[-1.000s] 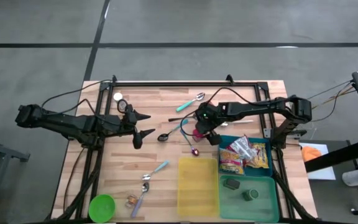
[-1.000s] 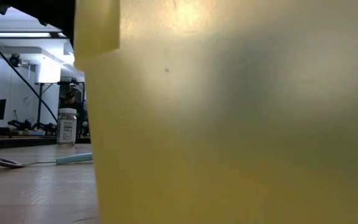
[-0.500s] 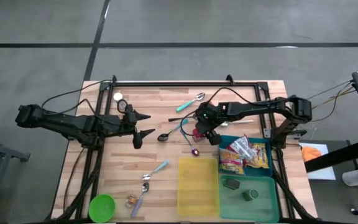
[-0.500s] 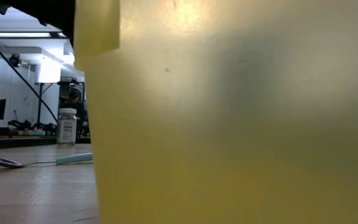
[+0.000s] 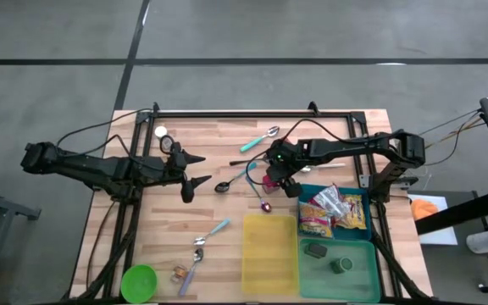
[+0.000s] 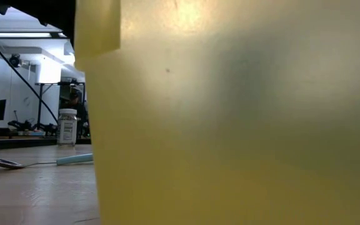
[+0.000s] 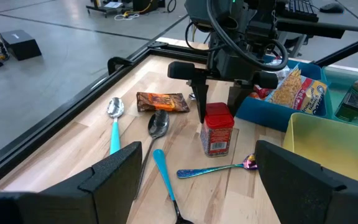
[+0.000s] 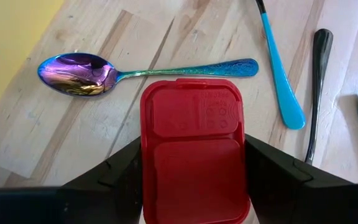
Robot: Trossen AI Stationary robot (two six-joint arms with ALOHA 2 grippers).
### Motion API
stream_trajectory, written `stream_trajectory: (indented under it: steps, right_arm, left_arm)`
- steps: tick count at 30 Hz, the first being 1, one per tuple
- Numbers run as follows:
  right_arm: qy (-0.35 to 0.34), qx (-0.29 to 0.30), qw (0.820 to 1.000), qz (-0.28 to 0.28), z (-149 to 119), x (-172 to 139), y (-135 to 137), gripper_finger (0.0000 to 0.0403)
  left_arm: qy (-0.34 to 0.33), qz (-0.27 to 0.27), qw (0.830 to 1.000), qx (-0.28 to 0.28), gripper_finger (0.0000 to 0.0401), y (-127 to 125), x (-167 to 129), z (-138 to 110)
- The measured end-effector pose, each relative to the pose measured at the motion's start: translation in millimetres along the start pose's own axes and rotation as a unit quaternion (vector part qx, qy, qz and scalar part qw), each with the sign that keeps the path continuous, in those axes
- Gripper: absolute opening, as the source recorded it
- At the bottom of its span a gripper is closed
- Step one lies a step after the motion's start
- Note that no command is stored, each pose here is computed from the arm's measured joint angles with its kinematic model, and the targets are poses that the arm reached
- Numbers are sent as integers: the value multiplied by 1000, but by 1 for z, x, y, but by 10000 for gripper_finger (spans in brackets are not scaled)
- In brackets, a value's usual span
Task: Pick & Place Food Item
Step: Put the red seasoning can into the green bin
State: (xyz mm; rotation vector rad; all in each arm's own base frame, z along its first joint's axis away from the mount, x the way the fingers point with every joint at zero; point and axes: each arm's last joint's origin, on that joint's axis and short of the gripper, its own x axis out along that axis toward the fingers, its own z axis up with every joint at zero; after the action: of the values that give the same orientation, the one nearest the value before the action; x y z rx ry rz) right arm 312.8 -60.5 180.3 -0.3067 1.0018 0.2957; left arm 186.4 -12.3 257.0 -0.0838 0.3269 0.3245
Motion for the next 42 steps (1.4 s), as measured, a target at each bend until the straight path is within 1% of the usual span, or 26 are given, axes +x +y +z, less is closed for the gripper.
stream_trajectory:
  steps: [9,14,17,21,26,29,33,38,42]
  right_arm:
    - [-3,-2,1000,-1,1,-5,2,220]
    - [-39,2,999,-14,14,-29,11,220]
    - [-39,7,999,-26,19,-45,22,221]
    - [-48,14,997,-51,29,-65,46,221]
    - [-58,25,994,-90,39,-91,84,221]
    - [-68,55,990,-112,41,-106,106,221]
    - [-61,116,983,-126,39,-119,133,221]
    - [-20,167,976,-140,39,-135,163,221]
    - [8,218,967,-131,46,-150,183,221]
  left_arm:
    - [0,0,1000,0,315,0,0,0]
    - [0,0,1000,0,315,0,0,0]
    - [0,0,1000,0,315,0,0,0]
    - [0,0,1000,0,315,0,0,0]
    - [0,0,1000,0,315,0,0,0]
    - [0,0,1000,0,315,0,0,0]
    - [2,0,1000,1,315,0,0,0]
    - [2,0,1000,1,315,0,0,0]
    - [2,0,1000,1,315,0,0,-1]
